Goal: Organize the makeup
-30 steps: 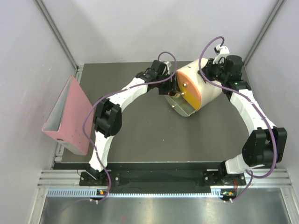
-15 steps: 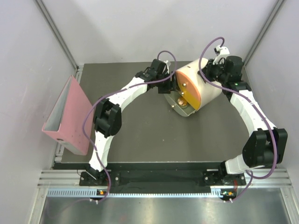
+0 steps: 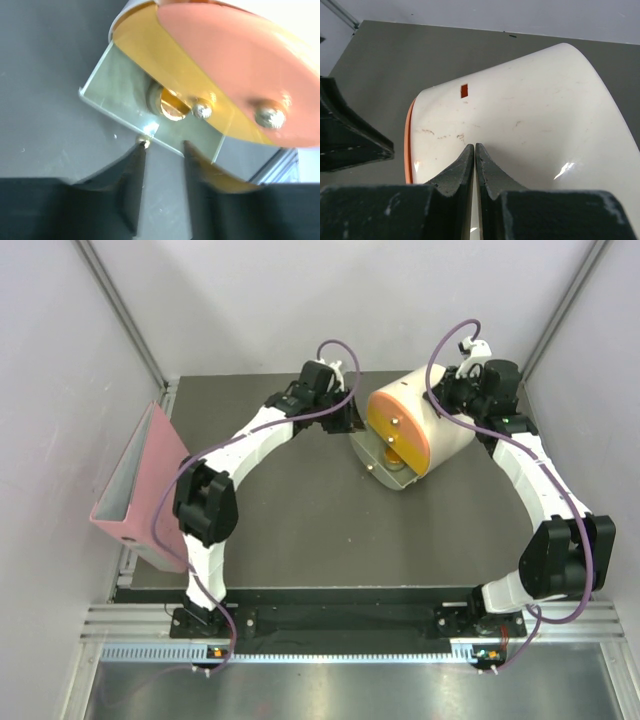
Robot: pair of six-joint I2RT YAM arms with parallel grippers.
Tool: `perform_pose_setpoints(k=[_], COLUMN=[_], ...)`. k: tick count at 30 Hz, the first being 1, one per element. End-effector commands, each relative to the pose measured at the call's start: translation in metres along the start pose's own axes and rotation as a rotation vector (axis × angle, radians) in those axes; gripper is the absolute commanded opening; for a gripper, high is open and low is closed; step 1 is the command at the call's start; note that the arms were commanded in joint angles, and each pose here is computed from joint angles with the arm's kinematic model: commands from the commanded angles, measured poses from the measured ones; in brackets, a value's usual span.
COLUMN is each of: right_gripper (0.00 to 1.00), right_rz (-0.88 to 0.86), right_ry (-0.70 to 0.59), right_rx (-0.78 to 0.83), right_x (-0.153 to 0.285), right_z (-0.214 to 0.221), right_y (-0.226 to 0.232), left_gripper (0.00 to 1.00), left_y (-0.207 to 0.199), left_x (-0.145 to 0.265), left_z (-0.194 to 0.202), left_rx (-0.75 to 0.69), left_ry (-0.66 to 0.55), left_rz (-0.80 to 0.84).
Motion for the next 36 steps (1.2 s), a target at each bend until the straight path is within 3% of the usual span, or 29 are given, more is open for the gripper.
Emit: perform_pose_setpoints(k=[1,2,3,9,17,36], right_gripper=[0.06,0.06,0.06,0.06,0.06,0.06], right_rz=[0.101,0.099,0.099,0.099,0.099,0.100], right_ry=[0.620,0.622,0.622,0.622,0.628,0.632], right_rx=[-0.203,-0.204,-0.206,-0.202,-0.203,-0.207], right_x=[0.028,0.028,0.027,0.027,0.026,0.022], right_z=[0.171,0.172,0.172,0.171,0.171,0.172], right_y=[-0.011,-0.011,-0.010,-0.011,-0.011,-0.013], left_gripper=[0.25,0.14,0.10,0.00,0.00,0.00], left_y=[-0.011,-0.007,-0.004,0.023,0.034,0.018], left_x=[0.037,0.038,0.039,0.018,-0.018,-0.080], left_z=[-0.003,0.000,0.006,0.058,0.078,0.043], left_rx=[-0.048,-0.043,-0.034,0.074,0.171,0.281], left_ry=[-0.048,-0.044,-0.032,0.132,0.213,0.179], left_rz=[0.069,0.071,0.071,0.097,0.150,0.236])
Point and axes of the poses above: each gripper's point midway between its finger pads, its own x axis back along the fingers, its own y axis along the line the jaws close on, z = x × y, the point moved 2 cm from there along x, back along the fingers, and after that the axes turned 3 degrees about x, right-handed, at the moved point
